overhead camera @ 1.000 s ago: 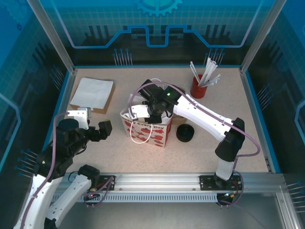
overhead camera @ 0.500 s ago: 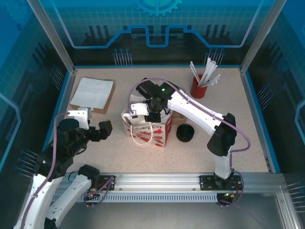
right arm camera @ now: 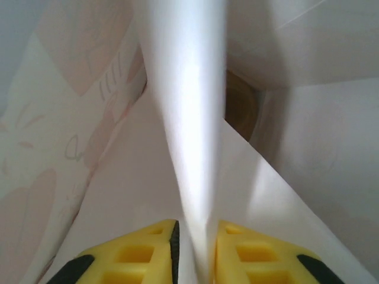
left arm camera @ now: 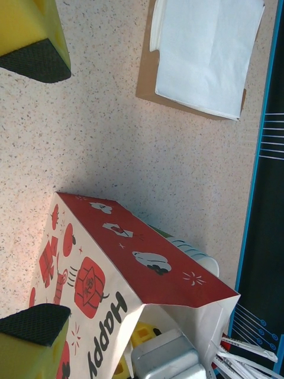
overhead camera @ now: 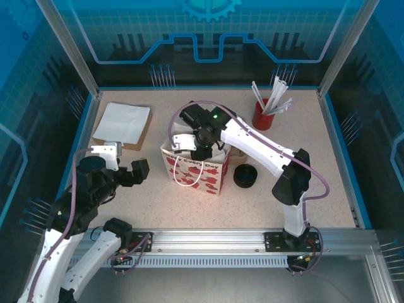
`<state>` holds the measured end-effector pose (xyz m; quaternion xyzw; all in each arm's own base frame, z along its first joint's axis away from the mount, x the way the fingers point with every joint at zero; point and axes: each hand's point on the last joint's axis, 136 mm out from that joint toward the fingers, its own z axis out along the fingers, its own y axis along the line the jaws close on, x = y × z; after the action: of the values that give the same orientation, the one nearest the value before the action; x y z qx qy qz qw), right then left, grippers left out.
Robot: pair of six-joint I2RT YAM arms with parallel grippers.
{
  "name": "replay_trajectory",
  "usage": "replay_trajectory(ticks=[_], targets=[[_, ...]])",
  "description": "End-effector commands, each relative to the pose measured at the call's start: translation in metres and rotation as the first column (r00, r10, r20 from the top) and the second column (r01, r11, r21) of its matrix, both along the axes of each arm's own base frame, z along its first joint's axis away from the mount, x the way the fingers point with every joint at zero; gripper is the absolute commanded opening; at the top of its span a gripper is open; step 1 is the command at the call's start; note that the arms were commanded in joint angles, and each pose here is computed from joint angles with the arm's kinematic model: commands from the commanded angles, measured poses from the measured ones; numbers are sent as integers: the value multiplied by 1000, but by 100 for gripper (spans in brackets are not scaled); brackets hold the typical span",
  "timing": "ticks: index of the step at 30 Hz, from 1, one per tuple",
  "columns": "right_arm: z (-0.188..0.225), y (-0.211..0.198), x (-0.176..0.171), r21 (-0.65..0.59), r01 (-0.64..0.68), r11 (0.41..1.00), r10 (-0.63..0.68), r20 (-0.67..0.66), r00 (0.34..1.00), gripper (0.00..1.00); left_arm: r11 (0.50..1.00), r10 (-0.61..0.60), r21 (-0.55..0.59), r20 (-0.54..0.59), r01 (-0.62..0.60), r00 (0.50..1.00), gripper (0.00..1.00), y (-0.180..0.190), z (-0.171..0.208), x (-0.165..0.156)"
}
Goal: Pack the takeout coffee
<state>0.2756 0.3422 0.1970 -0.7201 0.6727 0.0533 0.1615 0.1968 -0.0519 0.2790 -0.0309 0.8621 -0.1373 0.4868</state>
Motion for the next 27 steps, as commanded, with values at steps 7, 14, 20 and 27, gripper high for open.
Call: replay_trajectory(ticks=[7,14,20,27], targets=[[34,-3,0,64,15,998,-16,16,1000,45,1000,-13,-1,13,13,1000,99,-3,2,2],[62,-6,-2,109,15,994,-22,59,998,56,1000,-13,2,20,13,1000,99,-3,5,3],[93,-16,-6,143,20,990,-36,112,993,67,1000,-13,-3,25,13,1000,99,-4,8,7],[138,-34,-8,231,45,972,-97,221,971,77,1000,-11,-20,46,11,999,99,-6,15,12]])
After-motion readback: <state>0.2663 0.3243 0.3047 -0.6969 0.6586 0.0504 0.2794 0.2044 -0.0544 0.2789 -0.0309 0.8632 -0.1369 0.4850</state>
